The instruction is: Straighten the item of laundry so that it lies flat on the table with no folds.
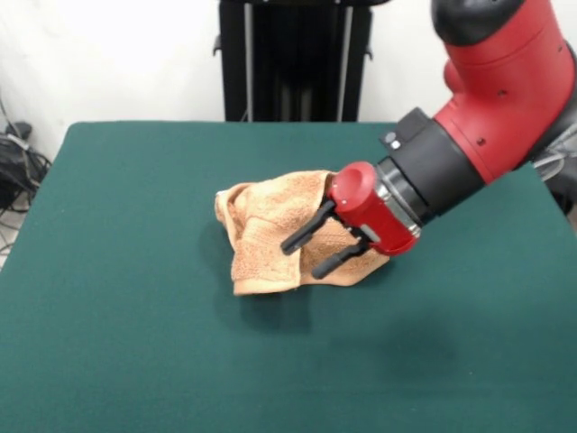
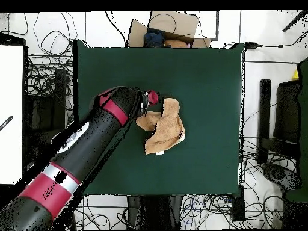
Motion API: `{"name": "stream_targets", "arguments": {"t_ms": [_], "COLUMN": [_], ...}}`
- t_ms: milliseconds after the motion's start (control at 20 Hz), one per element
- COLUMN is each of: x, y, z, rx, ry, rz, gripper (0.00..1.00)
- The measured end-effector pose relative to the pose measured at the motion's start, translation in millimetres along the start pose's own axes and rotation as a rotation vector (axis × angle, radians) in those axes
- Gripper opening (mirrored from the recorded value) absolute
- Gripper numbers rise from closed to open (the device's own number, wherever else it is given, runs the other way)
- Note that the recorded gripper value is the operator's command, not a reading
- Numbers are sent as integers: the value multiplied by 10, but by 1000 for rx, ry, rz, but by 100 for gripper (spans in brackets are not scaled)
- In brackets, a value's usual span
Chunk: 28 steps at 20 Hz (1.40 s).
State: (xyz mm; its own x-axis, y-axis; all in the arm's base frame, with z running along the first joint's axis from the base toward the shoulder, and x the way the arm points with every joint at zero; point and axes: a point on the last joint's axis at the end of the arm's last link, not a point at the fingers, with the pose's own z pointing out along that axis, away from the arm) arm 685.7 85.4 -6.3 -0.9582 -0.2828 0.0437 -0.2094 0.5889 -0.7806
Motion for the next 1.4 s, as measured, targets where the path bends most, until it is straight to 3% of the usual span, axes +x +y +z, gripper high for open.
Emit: {"name": "stream_targets", "arguments": {"t_ms": [600, 1050, 1400], "x": [102, 195, 348], "y": [154, 146, 197], "z": [-311, -249, -115], "rx": [9, 14, -21], "ry": [-24, -53, -63], "rz": [-22, -22, -3], "gripper": [100, 100, 100]}}
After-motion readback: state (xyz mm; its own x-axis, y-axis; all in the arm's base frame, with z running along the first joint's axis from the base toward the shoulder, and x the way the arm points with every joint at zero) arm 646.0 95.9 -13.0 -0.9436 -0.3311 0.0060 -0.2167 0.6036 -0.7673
